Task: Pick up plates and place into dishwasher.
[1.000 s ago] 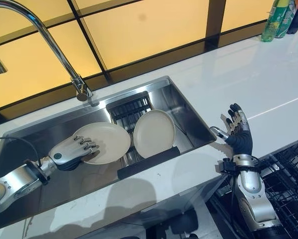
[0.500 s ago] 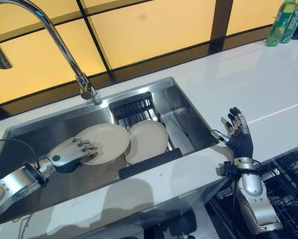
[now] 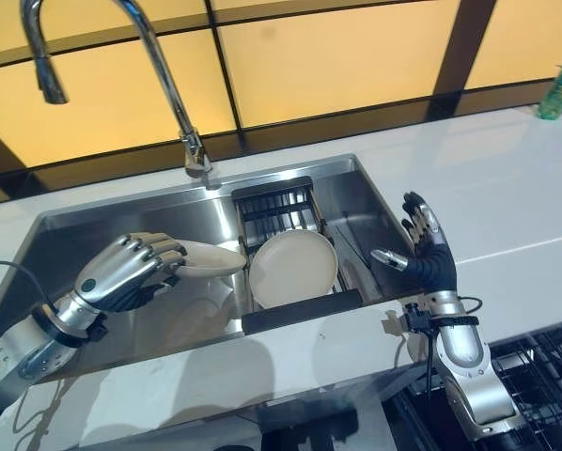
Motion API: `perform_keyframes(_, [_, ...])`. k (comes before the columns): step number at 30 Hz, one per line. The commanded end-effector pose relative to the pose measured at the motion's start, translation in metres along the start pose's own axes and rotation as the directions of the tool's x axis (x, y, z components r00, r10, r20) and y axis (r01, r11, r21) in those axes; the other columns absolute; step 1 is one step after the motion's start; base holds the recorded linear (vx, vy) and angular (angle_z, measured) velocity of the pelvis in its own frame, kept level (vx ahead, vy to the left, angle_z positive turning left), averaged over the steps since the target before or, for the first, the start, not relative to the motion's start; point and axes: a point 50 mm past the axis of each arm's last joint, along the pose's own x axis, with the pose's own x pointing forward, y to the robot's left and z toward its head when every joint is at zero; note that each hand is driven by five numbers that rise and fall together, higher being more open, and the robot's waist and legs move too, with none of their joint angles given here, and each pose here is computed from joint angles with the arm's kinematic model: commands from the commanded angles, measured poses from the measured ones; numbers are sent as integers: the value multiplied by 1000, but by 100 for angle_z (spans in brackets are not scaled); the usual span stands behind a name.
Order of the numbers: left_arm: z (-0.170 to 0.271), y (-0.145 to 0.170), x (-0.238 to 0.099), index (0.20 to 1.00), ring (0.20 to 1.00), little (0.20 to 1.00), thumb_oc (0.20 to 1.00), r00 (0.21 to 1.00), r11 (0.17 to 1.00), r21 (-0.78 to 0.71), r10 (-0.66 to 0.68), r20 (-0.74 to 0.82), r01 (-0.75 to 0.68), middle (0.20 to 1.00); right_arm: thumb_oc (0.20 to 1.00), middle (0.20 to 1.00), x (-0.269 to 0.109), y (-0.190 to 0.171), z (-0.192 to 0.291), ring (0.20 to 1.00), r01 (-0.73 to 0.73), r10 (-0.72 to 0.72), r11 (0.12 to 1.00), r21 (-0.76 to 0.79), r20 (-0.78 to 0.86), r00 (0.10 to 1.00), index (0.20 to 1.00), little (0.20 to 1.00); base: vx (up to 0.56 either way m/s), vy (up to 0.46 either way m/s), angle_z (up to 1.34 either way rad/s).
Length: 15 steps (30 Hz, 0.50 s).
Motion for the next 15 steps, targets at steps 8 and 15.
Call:
perform_keyframes(8, [30,62,51,200,200,200,200,935,929,-302,283,212,-212,200,1000,1000,39,36,69,1000,-289,327,944,-158,340,882,1000,1000,-40,-34,3])
perform_keyframes(15, [44,78,64,200,200,200,200,897,871,-454,342,280,-190,200,1000,1000,42,54,81,1000,-447,493,870,-208,360,792,1000,1000,-33,-19,1])
